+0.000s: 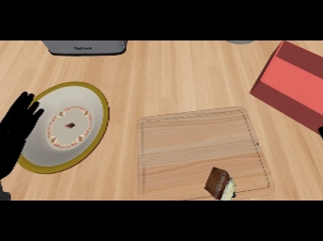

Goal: Pick the tomato from the cutting board and place it in the cardboard box

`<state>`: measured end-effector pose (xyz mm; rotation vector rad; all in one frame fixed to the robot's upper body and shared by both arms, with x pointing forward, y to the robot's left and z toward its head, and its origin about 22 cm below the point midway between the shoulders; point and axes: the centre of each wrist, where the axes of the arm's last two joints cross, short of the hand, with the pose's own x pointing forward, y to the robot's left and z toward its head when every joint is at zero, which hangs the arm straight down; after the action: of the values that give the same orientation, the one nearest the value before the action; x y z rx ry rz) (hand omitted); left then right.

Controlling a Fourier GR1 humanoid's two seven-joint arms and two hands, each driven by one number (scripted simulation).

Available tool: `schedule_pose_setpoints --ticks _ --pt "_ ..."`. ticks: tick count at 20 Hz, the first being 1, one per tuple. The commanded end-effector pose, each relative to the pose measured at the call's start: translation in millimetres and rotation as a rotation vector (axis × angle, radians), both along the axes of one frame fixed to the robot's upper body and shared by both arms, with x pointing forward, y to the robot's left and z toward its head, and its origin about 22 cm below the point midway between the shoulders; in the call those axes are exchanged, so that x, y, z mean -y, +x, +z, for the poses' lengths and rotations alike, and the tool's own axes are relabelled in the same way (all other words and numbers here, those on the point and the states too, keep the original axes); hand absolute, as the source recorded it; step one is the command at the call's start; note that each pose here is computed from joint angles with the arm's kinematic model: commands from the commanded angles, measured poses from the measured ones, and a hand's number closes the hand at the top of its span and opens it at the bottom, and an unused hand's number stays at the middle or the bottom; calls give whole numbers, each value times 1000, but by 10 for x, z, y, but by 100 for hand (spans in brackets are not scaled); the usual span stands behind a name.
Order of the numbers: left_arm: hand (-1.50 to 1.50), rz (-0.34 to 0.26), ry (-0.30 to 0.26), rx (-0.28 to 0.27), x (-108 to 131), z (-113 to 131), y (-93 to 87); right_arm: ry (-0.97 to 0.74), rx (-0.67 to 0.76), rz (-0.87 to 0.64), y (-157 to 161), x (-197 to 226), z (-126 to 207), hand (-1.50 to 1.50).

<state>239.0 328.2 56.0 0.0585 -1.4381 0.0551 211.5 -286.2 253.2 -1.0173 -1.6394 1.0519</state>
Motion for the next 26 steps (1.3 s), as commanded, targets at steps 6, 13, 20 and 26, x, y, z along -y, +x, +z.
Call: schedule_pose_setpoints --ticks 6,13,20,26 --pt "0 -16 4 4 109 -62 83 56 52 -185 254 374 226 150" --pt "0 -36 3 0 -107 136 85 -39 16 -189 692 880 229 150" --pt "0 -19 -6 13 71 -69 122 4 50 -158 1167 1091 -114 150" --pt "0 -18 12 16 41 118 79 33 -38 -147 1374 1214 -575 150"
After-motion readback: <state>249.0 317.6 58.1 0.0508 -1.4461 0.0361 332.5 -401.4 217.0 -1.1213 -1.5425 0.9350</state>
